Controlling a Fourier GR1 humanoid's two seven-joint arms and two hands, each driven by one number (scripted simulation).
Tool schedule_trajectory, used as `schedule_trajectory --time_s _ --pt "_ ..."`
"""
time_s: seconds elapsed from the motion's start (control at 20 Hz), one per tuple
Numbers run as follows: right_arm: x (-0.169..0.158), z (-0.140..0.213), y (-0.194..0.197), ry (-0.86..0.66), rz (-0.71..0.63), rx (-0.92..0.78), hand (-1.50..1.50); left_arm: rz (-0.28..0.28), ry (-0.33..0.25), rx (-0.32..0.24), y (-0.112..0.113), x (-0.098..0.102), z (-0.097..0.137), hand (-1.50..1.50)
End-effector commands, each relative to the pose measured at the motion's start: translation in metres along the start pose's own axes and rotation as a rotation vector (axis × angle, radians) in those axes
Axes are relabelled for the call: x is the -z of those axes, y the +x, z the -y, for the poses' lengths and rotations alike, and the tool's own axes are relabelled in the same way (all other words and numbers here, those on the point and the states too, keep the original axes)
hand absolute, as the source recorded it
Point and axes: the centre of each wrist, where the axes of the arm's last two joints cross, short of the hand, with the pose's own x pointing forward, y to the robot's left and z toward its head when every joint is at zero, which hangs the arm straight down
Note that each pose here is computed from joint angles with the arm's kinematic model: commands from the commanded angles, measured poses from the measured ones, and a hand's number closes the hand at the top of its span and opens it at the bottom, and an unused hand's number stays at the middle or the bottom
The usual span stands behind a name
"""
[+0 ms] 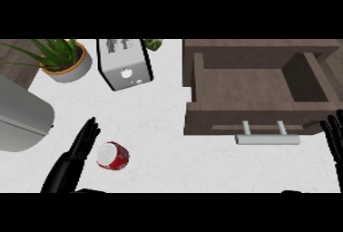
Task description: Pick up the can, place it into the drawer and close the drawer
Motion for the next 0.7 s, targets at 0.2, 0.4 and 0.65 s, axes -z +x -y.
schedule_trajectory --time_s 0.2,0.4,0.65 --pt "0.013 0.0 -0.01 0.006 0.004 0.01 -1.5 -0.02 0.016 0.021 -0.023 0.0 -0.013 -1.5" --pt "0.006 -0.015 -0.012 0.002 0.027 0.002 -1.5 -0.03 0.01 0.016 -0.062 0.008 -0.032 -1.5" --pt "-0.005 -0.018 0.004 -0.004 0.017 -0.006 -1.5 -0.052 0.02 0.01 -0.068 -0.022 -0.023 -1.5"
